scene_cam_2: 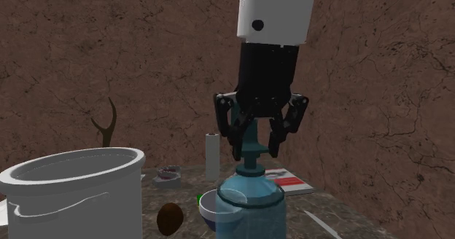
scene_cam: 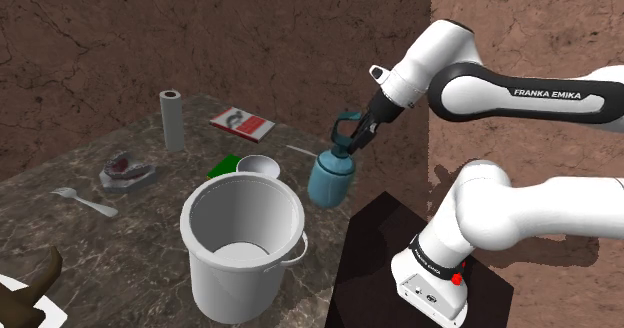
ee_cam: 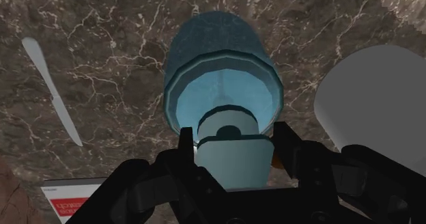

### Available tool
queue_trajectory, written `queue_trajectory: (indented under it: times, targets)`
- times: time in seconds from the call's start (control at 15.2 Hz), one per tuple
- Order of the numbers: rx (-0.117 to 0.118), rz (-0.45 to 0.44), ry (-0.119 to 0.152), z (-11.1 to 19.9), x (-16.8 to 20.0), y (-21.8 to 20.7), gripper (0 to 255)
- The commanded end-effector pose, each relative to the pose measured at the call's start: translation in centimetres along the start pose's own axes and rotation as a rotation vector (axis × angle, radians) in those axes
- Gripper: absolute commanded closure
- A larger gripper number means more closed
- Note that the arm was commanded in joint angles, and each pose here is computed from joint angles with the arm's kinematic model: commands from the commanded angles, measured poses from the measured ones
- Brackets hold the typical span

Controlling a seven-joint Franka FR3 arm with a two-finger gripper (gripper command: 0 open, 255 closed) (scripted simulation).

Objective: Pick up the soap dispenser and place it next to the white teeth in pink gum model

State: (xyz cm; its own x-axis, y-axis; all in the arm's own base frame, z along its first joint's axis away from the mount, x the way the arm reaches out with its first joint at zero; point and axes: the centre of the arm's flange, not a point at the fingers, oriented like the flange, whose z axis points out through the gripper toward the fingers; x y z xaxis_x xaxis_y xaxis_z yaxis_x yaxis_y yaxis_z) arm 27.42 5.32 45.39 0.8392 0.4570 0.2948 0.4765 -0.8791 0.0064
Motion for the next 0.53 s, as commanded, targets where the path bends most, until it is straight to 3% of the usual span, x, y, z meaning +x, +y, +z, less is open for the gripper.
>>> queue_trajectory:
  times: [0.0,0.46]
  targets:
    - [0.000,0.000,0.000,-1.0,0.3,0.1,255]
    - [0.000,0.000,0.000,-4.5,1.4,0.1,255]
